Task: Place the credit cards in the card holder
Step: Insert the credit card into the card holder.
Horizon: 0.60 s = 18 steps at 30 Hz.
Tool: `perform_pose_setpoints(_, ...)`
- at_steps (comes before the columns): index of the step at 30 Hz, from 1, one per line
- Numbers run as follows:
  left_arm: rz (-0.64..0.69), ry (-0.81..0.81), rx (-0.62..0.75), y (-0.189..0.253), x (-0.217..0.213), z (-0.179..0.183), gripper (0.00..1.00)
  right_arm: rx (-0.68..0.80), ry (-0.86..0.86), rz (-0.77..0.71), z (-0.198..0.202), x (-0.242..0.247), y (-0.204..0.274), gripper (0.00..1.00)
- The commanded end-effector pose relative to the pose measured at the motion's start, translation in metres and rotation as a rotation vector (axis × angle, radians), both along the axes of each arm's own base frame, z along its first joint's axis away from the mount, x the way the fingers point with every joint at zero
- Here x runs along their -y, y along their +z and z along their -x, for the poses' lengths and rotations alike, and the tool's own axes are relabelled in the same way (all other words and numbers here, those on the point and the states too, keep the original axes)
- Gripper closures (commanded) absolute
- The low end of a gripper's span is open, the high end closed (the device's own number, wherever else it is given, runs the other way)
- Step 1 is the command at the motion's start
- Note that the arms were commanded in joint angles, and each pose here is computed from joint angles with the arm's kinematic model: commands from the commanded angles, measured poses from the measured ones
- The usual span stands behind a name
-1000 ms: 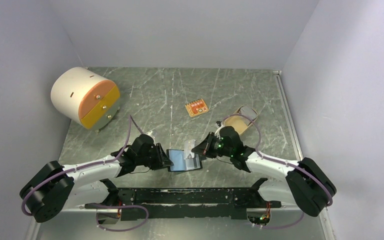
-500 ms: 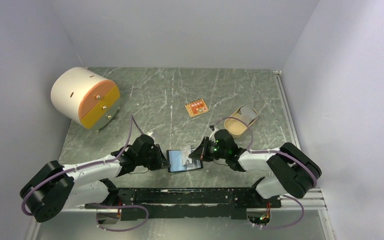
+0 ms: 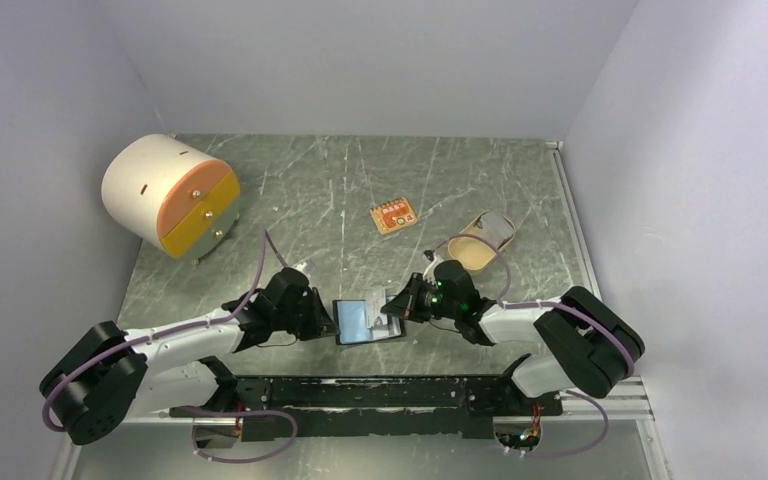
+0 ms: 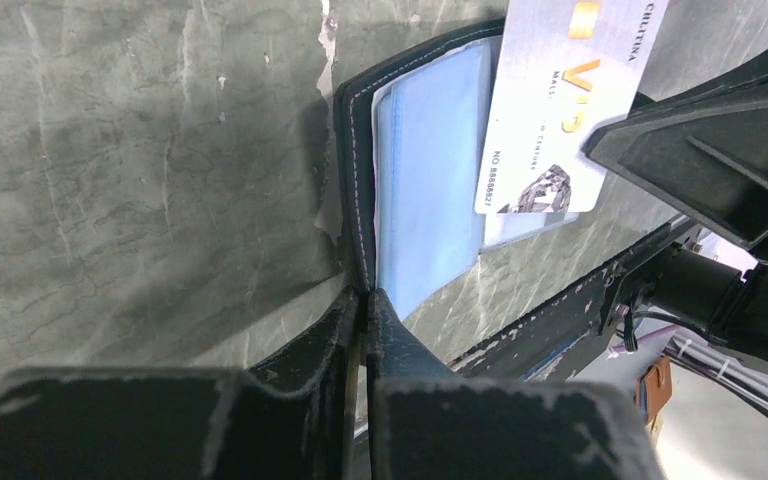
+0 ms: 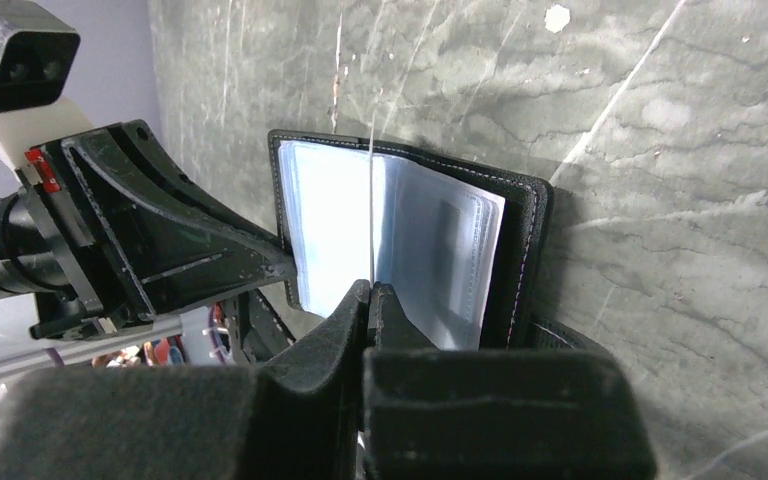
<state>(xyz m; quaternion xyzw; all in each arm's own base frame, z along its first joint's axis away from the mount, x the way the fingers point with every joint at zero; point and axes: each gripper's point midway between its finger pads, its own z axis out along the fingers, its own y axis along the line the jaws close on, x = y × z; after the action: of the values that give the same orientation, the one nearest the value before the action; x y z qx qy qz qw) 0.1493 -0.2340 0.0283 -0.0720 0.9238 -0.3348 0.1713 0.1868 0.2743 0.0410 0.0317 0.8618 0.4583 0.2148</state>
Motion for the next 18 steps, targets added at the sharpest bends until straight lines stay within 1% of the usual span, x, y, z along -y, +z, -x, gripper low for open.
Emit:
perform_pose_setpoints(1,-0.005,0.007,0.044,0.011,0.001,-0.009,0.91,0.036,-0.019,0.007,-0.005,0.007,0.001,1.00)
perform_pose_setpoints(6,0.001,-0.001,0.038,0.010,0.002,-0.008,0.91,0.031,-0.014,0.007,-0.004,0.007,-0.004,1.00)
perform_pose_setpoints(12,0.012,0.001,0.038,0.010,0.003,-0.008,0.91,0.018,0.011,-0.045,0.003,0.002,-0.004,1.00)
perform_pose_setpoints(18,0.007,0.000,0.035,0.008,0.003,-0.008,0.91,0.010,0.020,-0.045,0.010,0.006,-0.011,1.00)
